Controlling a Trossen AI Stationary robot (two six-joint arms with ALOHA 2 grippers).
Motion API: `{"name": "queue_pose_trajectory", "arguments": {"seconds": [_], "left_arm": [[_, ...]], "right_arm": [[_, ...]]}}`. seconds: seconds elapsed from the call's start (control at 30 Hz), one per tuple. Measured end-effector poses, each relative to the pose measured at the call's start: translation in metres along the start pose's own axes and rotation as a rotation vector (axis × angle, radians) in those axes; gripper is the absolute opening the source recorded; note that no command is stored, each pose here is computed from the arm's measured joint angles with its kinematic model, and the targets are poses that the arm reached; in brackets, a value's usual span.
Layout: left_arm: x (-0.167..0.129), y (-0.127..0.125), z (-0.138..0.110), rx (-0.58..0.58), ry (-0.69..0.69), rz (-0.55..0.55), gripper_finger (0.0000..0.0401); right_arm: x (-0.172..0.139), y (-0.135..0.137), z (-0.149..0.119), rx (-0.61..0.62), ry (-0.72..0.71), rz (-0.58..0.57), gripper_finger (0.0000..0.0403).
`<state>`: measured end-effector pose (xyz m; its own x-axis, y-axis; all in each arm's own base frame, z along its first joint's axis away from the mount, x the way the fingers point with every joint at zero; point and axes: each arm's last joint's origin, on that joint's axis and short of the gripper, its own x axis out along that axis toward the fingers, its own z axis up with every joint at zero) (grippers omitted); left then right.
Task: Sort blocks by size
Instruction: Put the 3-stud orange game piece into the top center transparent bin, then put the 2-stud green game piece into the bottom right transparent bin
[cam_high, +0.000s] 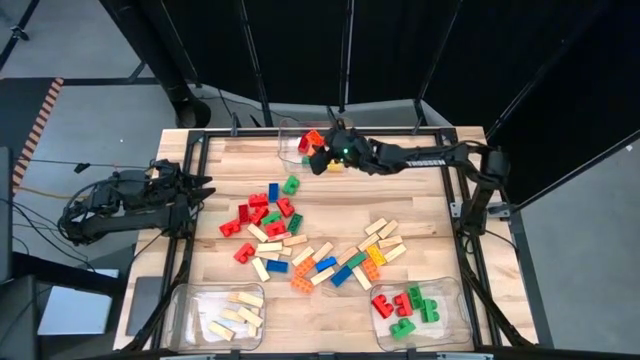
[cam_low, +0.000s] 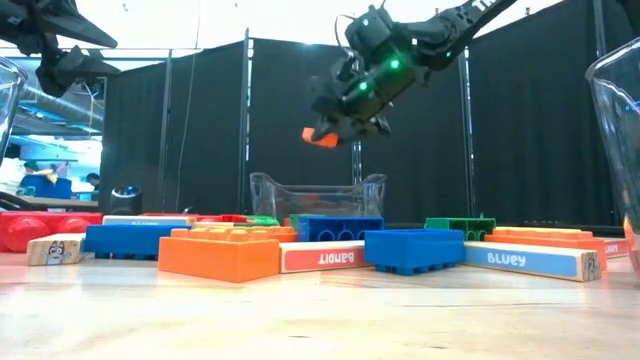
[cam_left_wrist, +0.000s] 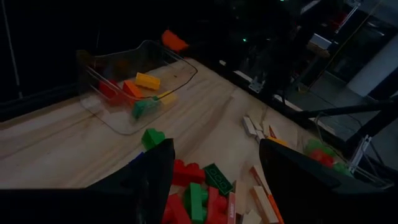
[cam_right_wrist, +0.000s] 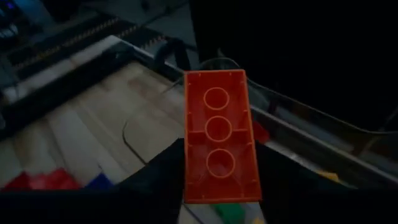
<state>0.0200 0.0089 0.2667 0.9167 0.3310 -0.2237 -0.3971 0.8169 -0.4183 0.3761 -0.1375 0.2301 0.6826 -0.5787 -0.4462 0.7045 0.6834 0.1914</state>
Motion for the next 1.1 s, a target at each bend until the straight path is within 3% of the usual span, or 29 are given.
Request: {"name": "queue_pose_trajectory", "arguments": {"seconds": [0.13,0.27,0.37,0.5,0.67,0.83,1.1], "left_arm": [[0.000,0.000,0.000,0.000,0.000,0.001,0.0245],[0.000,0.000,0.000,0.001,0.003,0.002,0.0245],[0.000,0.000,0.000,0.002,0.002,0.002,0.0245],[0.000,0.000,0.000,0.002,0.003,0.002,0.0245],[0.000,0.000,-0.001,0.003,0.006,0.005,0.0245],[0.000,0.001,-0.001,0.011,0.013,0.008,0.0245],[0.000,0.001,-0.001,0.006,0.015,0.009,0.0245]], "right_arm": [[0.004,-0.006,-0.001,0.008,0.033,0.016,0.0278],[0.005,-0.006,-0.001,0.010,0.034,0.040,0.0303],[0.004,0.001,0.005,0.035,0.012,0.206,0.0295],[-0.007,0.037,-0.009,-0.016,0.030,0.346,0.0274],[-0.007,0.077,-0.045,-0.100,0.005,0.337,0.0269],[0.013,0.116,-0.078,-0.163,0.036,0.354,0.0266],[0.065,0.144,-0.064,-0.236,0.015,0.210,0.0234]]}}
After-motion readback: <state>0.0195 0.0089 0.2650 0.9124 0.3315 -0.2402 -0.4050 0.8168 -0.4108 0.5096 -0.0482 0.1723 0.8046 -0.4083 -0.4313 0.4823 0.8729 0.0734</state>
